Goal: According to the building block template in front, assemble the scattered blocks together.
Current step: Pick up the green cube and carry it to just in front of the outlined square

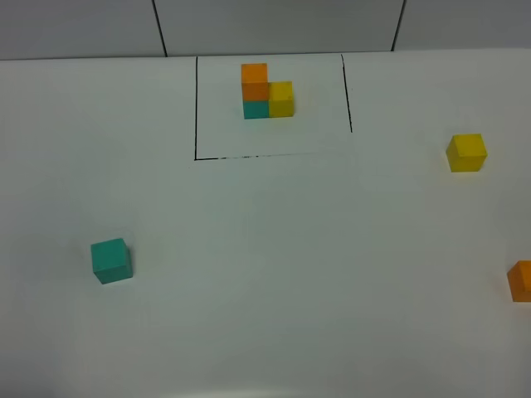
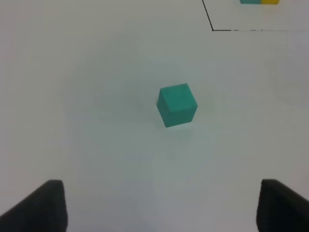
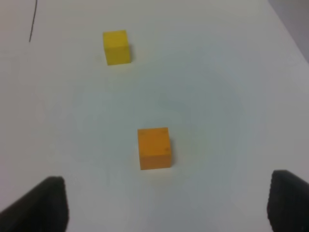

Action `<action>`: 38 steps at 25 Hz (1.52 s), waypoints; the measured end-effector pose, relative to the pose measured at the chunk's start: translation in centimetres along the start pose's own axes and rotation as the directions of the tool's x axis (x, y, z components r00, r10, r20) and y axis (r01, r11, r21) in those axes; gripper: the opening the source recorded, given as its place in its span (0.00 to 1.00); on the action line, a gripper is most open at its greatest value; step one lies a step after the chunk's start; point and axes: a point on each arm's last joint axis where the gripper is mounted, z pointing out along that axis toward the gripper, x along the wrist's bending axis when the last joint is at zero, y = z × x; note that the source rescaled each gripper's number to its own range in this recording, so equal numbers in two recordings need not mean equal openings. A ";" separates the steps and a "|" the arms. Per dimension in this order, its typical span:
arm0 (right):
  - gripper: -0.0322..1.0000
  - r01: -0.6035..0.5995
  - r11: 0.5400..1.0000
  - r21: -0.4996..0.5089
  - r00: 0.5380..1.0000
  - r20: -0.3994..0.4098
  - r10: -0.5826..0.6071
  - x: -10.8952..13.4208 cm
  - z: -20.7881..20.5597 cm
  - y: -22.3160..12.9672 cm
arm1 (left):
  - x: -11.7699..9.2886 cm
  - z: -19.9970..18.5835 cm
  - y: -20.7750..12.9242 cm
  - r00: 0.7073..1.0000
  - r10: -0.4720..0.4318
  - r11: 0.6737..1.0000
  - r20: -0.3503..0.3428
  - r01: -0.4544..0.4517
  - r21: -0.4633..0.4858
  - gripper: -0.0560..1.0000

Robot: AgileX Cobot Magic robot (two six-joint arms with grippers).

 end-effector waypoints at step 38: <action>0.70 0.000 1.000 0.000 1.000 0.000 0.000 0.0 0.0 0.0 | 0.0 0.0 0.0 1.000 0.001 1.000 -0.002 -0.001 0.000 0.83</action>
